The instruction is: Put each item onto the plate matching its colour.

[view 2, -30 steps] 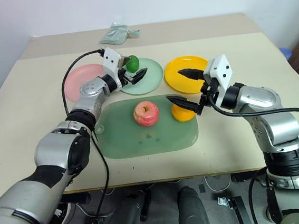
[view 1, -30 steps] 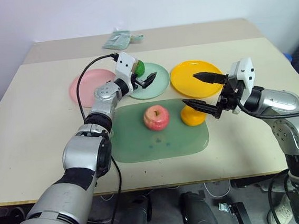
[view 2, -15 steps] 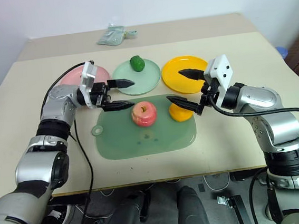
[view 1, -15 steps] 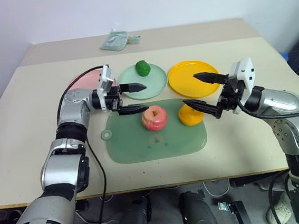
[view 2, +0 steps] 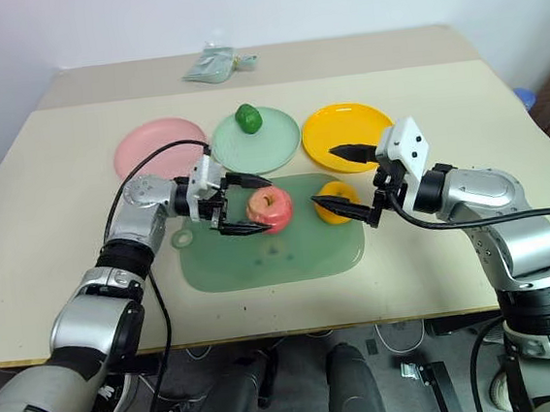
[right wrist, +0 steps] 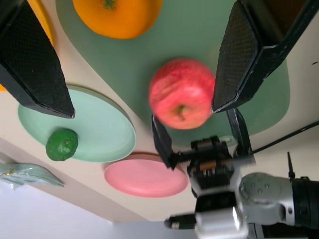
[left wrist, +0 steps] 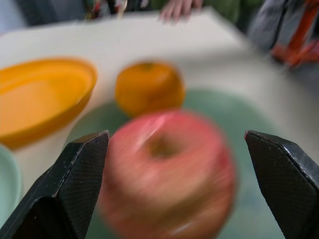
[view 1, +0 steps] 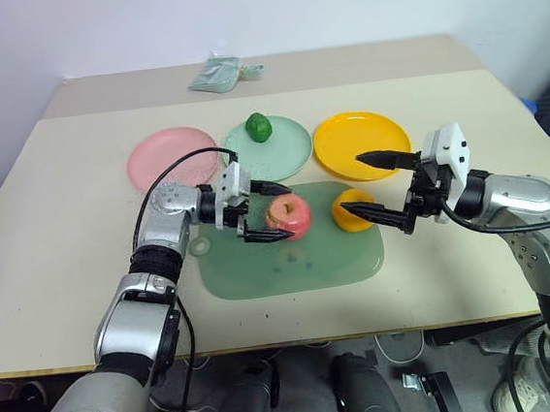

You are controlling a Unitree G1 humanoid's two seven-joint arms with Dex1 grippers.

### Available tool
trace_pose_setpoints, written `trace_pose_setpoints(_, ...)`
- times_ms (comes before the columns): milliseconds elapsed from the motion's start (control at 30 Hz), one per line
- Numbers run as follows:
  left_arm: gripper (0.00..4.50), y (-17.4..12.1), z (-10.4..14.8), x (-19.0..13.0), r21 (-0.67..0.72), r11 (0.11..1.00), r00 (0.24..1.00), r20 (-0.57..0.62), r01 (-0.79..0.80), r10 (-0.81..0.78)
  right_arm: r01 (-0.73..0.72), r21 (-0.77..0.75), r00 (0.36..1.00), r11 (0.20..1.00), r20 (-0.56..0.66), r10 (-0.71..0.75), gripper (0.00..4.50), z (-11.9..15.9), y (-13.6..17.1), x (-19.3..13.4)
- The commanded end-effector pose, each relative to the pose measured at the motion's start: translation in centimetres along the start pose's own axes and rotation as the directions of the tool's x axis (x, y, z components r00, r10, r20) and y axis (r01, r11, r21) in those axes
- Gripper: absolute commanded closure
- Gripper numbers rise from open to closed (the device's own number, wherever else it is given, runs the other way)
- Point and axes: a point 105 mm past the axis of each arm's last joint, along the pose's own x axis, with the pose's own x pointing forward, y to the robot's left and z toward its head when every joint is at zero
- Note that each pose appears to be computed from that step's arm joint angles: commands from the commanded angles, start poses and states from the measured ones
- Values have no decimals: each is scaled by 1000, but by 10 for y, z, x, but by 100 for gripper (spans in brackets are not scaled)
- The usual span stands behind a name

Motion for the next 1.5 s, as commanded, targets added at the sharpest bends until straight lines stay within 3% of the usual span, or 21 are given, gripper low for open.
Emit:
trace_pose_setpoints(33,88,8,3,3,68,996,998,0,-58,58,15,-51,999,999,40,-13,0,17,-3,-3)
trace_pose_setpoints(67,110,13,9,3,66,993,995,35,-97,95,17,-51,999,999,39,-15,0,17,-3,-3)
trace_pose_setpoints(167,110,27,26,-7,36,980,969,158,-197,189,19,-52,999,998,39,-17,0,17,-4,-3)
trace_pose_setpoints(267,110,38,29,-23,-23,965,948,181,-262,262,24,-53,999,998,41,-22,0,17,-5,-3)
trace_pose_setpoints(400,110,65,35,-57,-92,876,851,208,-473,482,29,-55,999,998,47,-26,0,17,-6,-3)
trace_pose_setpoints(500,110,91,33,-86,-113,717,702,151,-688,696,32,-57,998,998,50,-29,0,16,-7,-1)
trace_pose_setpoints(633,110,115,22,-133,-159,380,374,68,-911,925,31,-65,998,997,61,-27,0,18,-9,2)
trace_pose_setpoints(733,110,117,7,-145,-159,253,258,-12,-954,966,78,-68,989,995,133,-68,0,31,-18,6)
trace_pose_setpoints(900,110,114,-11,-141,-81,225,232,-98,-971,968,191,-85,968,978,179,-174,0,39,-37,14)
trace_pose_setpoints(1233,110,102,-42,-151,-68,163,175,-241,-984,955,147,-82,979,986,157,-133,0,31,-25,19)
trace_pose_setpoints(1300,15,102,-42,-152,-59,175,184,-242,-983,953,147,-82,979,986,155,-133,0,31,-26,18)
trace_pose_setpoints(1433,4,105,-21,-143,-118,271,285,-129,-955,950,144,-85,982,986,139,-131,0,28,-26,17)
trace_pose_setpoints(1500,4,107,-11,-150,-41,292,295,-91,-955,951,129,-87,988,988,100,-120,0,22,-24,15)
